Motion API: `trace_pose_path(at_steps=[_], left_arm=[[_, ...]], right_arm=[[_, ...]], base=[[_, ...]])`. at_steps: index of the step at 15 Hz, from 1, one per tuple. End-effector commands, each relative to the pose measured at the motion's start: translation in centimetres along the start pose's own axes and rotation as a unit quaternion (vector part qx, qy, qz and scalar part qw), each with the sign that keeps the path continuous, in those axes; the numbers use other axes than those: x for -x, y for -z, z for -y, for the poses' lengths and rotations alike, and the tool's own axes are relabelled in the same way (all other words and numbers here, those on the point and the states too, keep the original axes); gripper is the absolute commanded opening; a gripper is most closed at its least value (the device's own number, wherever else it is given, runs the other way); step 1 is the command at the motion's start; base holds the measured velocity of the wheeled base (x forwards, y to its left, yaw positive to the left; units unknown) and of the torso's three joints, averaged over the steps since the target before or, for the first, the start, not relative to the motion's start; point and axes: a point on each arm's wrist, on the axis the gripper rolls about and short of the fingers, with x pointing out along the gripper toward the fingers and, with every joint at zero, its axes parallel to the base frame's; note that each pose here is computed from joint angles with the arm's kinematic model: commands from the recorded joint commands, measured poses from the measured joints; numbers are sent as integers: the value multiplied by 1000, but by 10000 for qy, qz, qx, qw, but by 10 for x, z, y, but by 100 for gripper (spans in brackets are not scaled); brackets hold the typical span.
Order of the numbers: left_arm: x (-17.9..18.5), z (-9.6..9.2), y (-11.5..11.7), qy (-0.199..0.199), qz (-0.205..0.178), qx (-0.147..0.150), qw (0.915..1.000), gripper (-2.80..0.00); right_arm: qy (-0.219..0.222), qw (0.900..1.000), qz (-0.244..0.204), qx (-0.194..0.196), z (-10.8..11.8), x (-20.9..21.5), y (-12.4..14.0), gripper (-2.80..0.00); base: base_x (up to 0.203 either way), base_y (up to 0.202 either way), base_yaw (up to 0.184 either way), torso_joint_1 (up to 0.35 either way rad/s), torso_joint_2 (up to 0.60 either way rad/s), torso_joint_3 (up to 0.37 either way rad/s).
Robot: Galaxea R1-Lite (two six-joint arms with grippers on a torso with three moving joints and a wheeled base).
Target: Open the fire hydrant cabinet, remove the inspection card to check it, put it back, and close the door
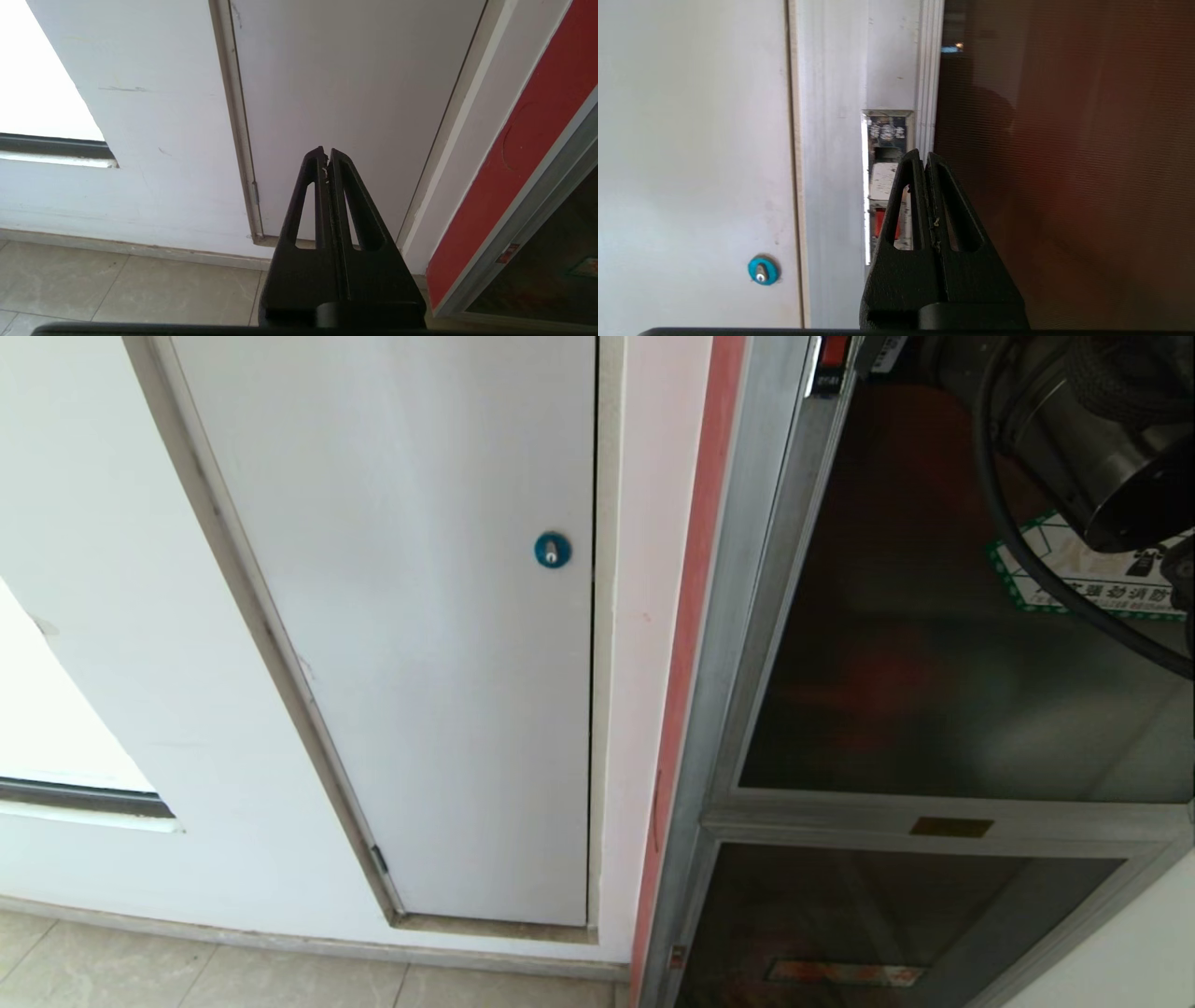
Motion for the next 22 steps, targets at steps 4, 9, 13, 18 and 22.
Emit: trace_pose_path(at_steps=[4,9,13,18,22], left_arm=[[-1,0,6,-11,-95,3,10000,-280],[-1,0,6,-11,-95,-3,10000,-280],[-1,0,6,-11,-95,-3,10000,-280],[-1,0,6,-11,-95,4,10000,-280],[-1,0,6,-11,-97,-2,10000,-280]], right_arm=[[-9,10000,9,-4,3,4,-3,-280],[-159,9993,-320,68,-11,22,10,-280],[-79,9993,-345,103,-14,25,19,-280],[-78,9993,-339,130,-14,25,19,0],[-83,9993,-330,135,-16,22,21,0]], base=[[0,0,0,0,0,0],[0,0,0,0,0,0],[0,0,0,0,0,0],[0,0,0,0,0,0],[0,0,0,0,0,0]])
